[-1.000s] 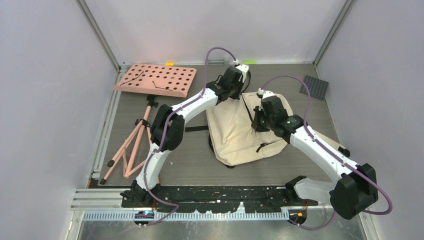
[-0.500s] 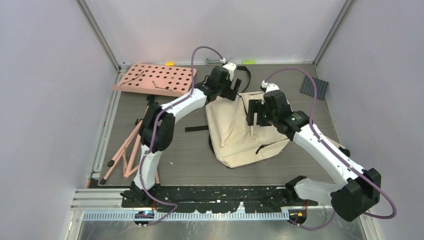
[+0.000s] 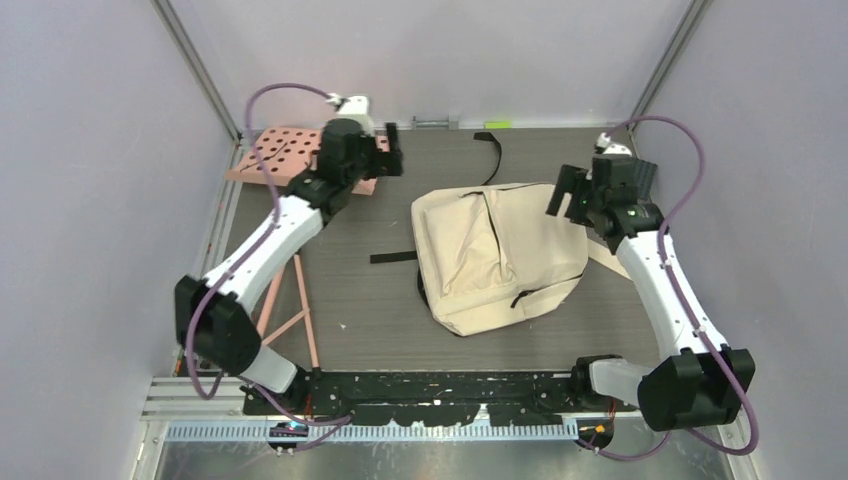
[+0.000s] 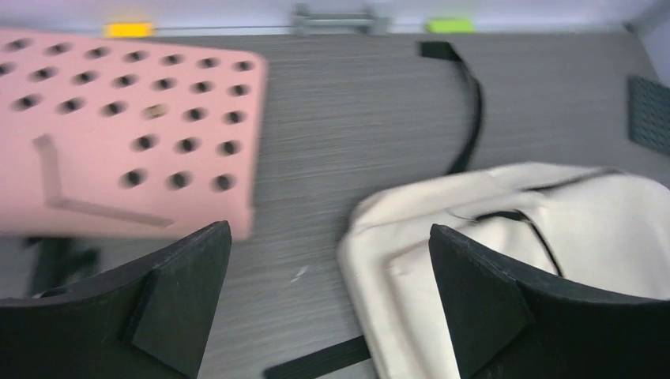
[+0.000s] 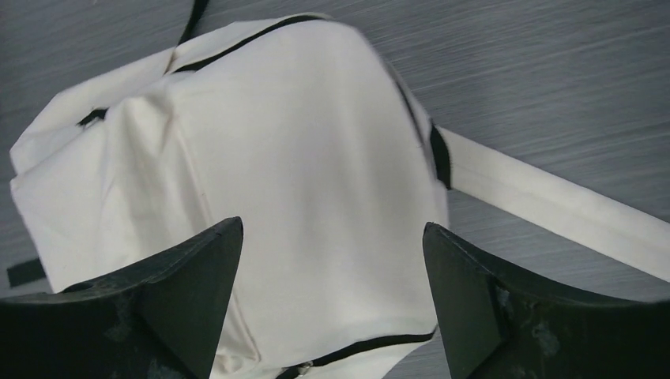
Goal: Pack the student bag
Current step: Reset both arms
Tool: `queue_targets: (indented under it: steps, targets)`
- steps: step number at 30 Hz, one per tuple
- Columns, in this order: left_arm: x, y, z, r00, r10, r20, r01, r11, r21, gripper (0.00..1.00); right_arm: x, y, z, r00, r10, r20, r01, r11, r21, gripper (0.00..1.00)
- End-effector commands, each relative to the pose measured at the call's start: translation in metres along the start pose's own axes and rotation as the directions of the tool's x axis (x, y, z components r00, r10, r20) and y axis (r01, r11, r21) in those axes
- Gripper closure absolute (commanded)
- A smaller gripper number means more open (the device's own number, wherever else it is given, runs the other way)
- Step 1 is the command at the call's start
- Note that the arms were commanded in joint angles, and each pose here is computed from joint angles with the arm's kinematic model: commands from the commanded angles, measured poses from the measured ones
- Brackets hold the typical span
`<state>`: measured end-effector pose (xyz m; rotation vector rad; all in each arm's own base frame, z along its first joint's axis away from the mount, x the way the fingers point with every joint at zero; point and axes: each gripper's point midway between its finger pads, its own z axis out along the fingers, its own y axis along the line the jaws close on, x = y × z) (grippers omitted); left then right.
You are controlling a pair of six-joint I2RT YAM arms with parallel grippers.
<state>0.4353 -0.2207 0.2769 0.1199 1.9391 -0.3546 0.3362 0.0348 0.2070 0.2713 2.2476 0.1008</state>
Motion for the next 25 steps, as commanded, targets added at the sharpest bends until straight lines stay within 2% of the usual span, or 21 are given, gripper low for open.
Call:
queue_targets:
  steps: [1,5,8,9,10,16,25]
  targets:
    - [-0.015,0.075,-0.061,0.992,-0.1,0.077,0.115,0.968,-0.225,0.0,-0.045,-0.029,-0.032,0.987,0.062,0.15,-0.068,0.997,0.03,0.09]
    - [-0.018,0.125,-0.127,0.984,-0.034,0.176,0.106,0.903,-0.417,0.0,-0.061,-0.044,-0.052,0.967,0.078,0.244,-0.095,0.994,0.06,0.09]
    - [-0.007,0.147,-0.166,0.981,0.001,0.193,0.1,0.854,-0.51,0.0,-0.069,-0.046,-0.068,0.935,0.084,0.345,-0.107,0.993,0.046,0.09]
    - [-0.001,0.153,-0.175,0.982,-0.003,0.19,0.106,0.839,-0.534,0.0,-0.06,-0.048,-0.064,0.935,0.084,0.345,-0.106,0.993,0.046,0.09]
    - [0.005,0.157,-0.184,0.982,-0.008,0.188,0.113,0.825,-0.553,0.0,-0.068,-0.046,-0.074,0.91,0.087,0.405,-0.106,0.994,0.024,0.09]
    - [0.042,0.171,-0.21,0.981,-0.089,0.172,0.176,0.778,-0.603,0.0,-0.048,-0.054,-0.082,0.865,0.083,0.495,-0.102,0.995,0.012,0.08]
    - [0.04,0.175,-0.219,0.979,-0.072,0.189,0.175,0.768,-0.617,0.0,-0.038,-0.057,-0.081,0.88,0.056,0.472,-0.082,0.996,0.035,0.07]
